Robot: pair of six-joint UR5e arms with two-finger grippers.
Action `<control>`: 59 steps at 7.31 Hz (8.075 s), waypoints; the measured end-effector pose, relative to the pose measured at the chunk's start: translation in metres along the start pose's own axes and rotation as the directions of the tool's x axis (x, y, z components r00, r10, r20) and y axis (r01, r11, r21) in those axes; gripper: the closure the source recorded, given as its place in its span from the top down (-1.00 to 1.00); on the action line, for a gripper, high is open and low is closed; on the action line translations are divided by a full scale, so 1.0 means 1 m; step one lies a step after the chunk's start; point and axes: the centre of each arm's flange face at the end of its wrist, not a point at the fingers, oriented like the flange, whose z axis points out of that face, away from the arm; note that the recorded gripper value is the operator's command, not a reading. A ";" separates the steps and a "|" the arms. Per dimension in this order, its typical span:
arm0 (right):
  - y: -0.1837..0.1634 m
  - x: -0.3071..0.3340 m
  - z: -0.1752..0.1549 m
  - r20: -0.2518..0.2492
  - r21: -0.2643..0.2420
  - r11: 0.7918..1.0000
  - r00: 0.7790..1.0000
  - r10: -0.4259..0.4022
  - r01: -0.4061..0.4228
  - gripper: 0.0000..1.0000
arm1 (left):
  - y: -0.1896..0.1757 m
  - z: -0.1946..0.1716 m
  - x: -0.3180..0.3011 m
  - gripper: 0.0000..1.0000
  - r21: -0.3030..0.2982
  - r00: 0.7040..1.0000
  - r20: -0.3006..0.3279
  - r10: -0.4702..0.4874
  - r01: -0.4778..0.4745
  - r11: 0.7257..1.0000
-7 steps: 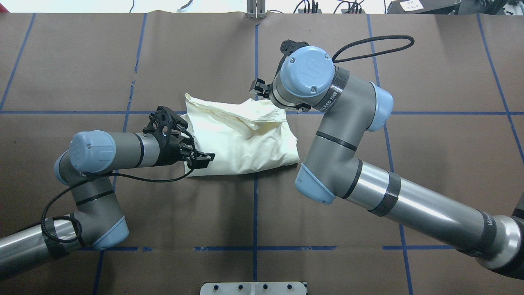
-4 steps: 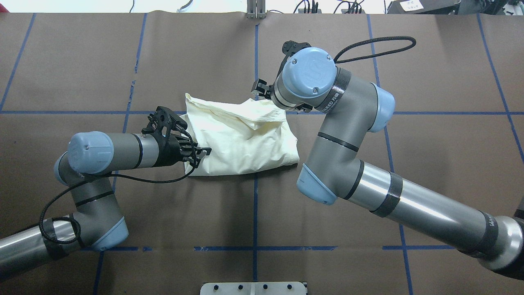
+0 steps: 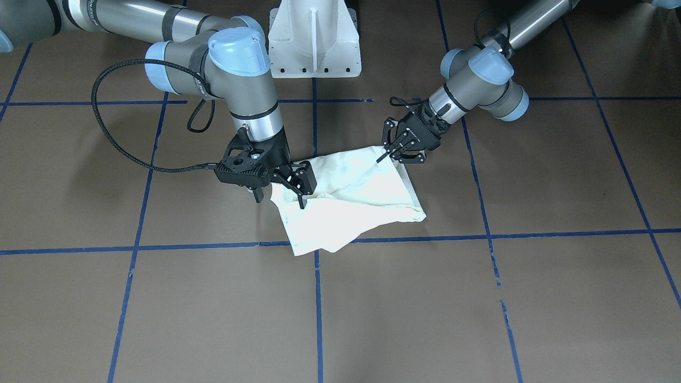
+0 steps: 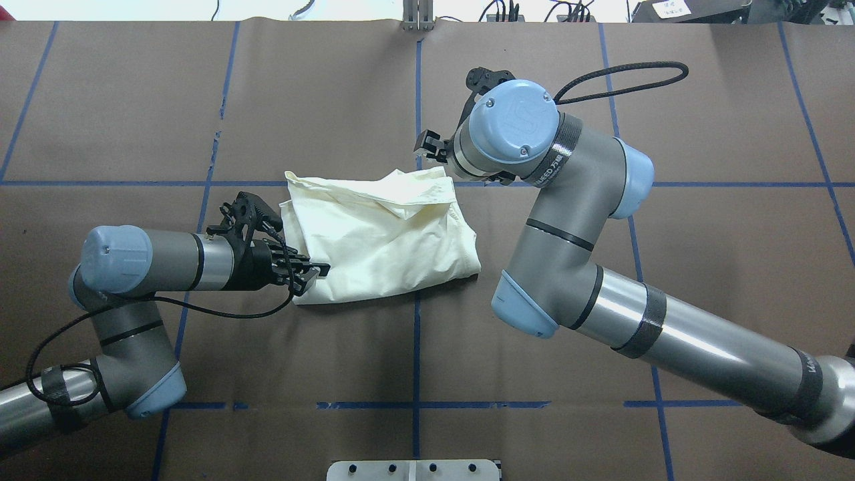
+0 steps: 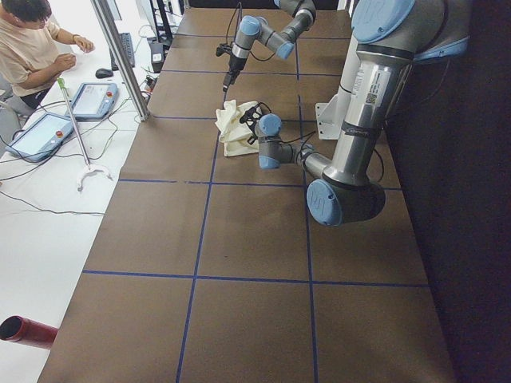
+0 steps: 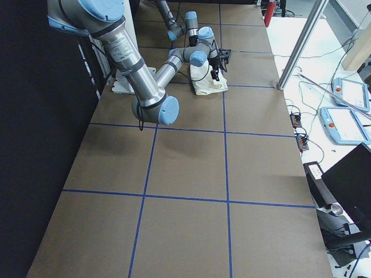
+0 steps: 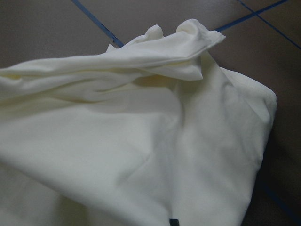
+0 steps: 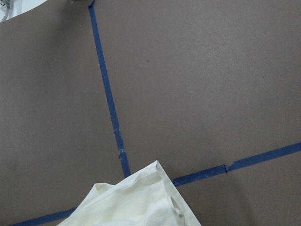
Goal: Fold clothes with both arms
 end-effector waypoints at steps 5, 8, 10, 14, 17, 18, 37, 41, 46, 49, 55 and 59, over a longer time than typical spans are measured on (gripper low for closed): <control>0.000 0.000 -0.001 0.002 0.001 1.000 1.000 0.000 0.000 1.00 | 0.009 -0.006 0.004 0.29 -0.065 0.997 -0.069 -0.020 0.016 0.998; -0.001 0.000 -0.001 0.002 0.002 1.000 1.000 0.001 -0.001 1.00 | 0.010 -0.006 0.003 -0.99 -0.071 0.997 -0.071 -0.025 0.020 0.997; -0.003 0.000 -0.002 0.002 0.002 1.000 1.000 0.002 -0.002 1.00 | 0.011 -0.005 0.002 -1.00 -0.072 0.997 -0.068 -0.026 0.021 0.997; -0.007 0.000 -0.003 0.003 0.004 1.000 1.000 -0.008 0.008 1.00 | 0.012 -0.013 -0.002 0.98 -0.090 0.996 -0.080 -0.028 0.021 0.996; -0.009 0.000 -0.004 0.007 0.006 1.000 1.000 -0.020 0.019 1.00 | -0.029 -0.056 -0.040 0.98 -0.105 0.995 -0.076 -0.066 0.058 0.993; -0.009 -0.001 -0.005 0.008 0.007 1.000 1.000 -0.020 0.020 1.00 | -0.042 -0.068 -0.040 0.98 -0.098 0.987 -0.078 -0.138 0.130 0.987; -0.020 -0.015 -0.011 0.017 -0.017 1.000 1.000 -0.020 0.020 1.00 | -0.090 -0.075 -0.005 0.98 0.023 0.801 -0.061 -0.595 0.597 0.802; 0.019 -0.052 0.056 -0.088 -0.038 0.995 0.991 -0.099 0.096 1.00 | -0.106 -0.113 -0.059 0.98 0.041 0.875 0.056 -0.481 0.479 0.877; 0.034 -0.039 0.115 -0.218 -0.007 0.963 0.939 -0.266 0.271 1.00 | -0.105 -0.116 -0.061 0.98 0.041 0.877 0.058 -0.476 0.474 0.879; -0.020 -0.041 0.097 -0.187 -0.038 0.966 0.947 -0.260 0.258 1.00 | -0.106 -0.115 -0.062 0.98 0.044 0.876 0.064 -0.478 0.476 0.878; -0.236 0.107 -0.009 -0.117 -0.222 0.911 0.918 -0.379 0.348 1.00 | -0.148 -0.182 -0.149 0.98 -0.005 0.883 0.384 -0.272 0.296 0.955; -0.371 0.386 -0.097 -0.131 -0.298 0.796 0.803 -0.581 0.527 1.00 | -0.172 -0.352 -0.254 0.99 -0.268 0.794 0.592 0.140 0.031 0.963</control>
